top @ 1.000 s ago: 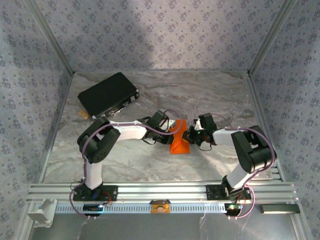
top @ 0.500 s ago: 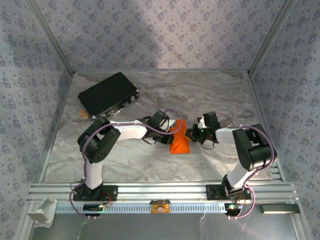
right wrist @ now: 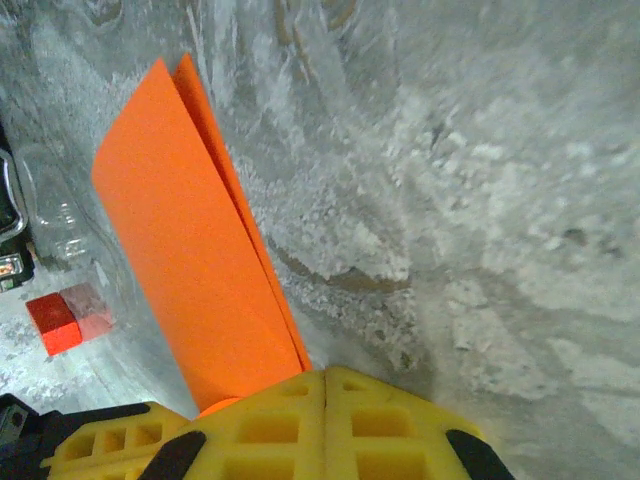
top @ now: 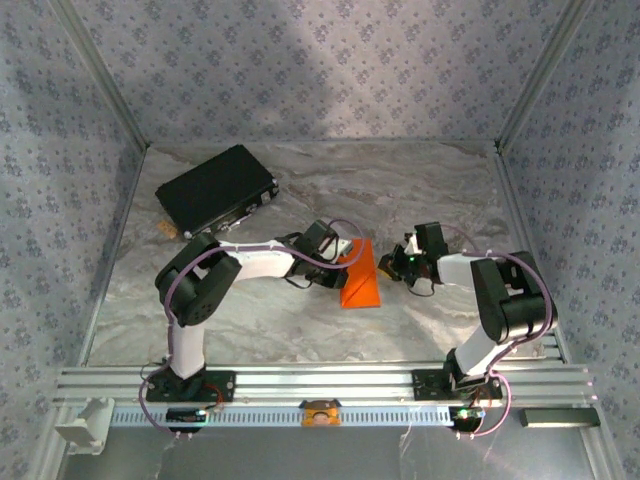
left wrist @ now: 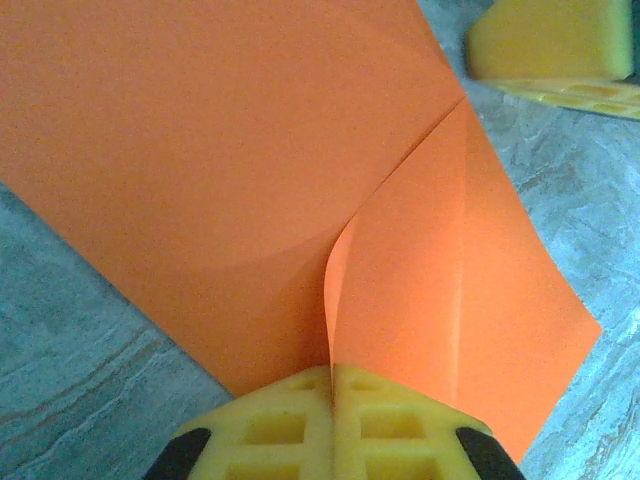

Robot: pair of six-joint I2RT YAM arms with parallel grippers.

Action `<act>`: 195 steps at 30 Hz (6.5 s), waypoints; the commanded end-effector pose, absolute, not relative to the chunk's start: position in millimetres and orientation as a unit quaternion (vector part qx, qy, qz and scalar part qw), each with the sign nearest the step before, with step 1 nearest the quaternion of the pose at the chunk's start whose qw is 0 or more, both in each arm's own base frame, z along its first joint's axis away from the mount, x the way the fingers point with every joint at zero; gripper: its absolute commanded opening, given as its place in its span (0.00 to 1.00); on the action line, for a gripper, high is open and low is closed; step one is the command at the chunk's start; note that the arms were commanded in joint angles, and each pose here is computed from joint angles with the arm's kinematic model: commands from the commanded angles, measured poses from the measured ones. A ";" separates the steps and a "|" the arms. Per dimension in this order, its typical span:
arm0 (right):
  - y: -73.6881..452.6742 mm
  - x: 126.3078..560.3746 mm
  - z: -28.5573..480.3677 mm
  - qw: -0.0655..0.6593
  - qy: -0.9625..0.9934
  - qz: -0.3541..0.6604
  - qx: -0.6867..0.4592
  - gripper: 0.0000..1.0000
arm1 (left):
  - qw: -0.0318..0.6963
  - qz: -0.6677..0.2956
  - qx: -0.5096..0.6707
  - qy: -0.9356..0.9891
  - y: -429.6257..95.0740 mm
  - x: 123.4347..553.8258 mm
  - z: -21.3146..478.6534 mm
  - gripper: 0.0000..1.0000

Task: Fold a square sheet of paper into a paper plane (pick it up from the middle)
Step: Fold the triangle a second time at the center of the table.

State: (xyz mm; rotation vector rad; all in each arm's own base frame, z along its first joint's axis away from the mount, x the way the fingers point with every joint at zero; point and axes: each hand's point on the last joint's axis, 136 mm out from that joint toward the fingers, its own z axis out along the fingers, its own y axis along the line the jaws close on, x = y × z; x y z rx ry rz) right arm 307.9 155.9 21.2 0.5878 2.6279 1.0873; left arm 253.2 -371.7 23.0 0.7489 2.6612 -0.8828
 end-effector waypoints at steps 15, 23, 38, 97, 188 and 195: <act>224.3 276.1 36.3 0.089 0.907 0.399 0.102 0.00 | 0.088 -0.276 0.256 0.922 -358.6 244.5 2.6 0.00; 206.9 257.7 -10.8 0.057 0.916 0.373 0.138 0.00 | 0.087 -0.279 0.255 0.922 -360.7 244.6 3.3 0.00; 201.7 263.6 -3.0 0.072 0.917 0.365 0.145 0.00 | 0.162 -0.283 0.144 0.934 -344.2 279.7 72.0 0.40; 200.2 262.1 0.6 0.069 0.918 0.364 0.143 0.00 | -0.014 -0.345 0.210 0.915 -383.6 203.1 21.2 0.03; 220.8 264.5 14.4 0.072 0.922 0.370 0.088 0.00 | -0.025 -0.305 0.178 0.935 -354.4 203.6 -11.0 0.00; 198.0 276.8 7.3 0.084 0.922 0.358 0.123 0.00 | -0.029 -0.301 0.176 0.937 -351.0 200.3 -15.1 0.00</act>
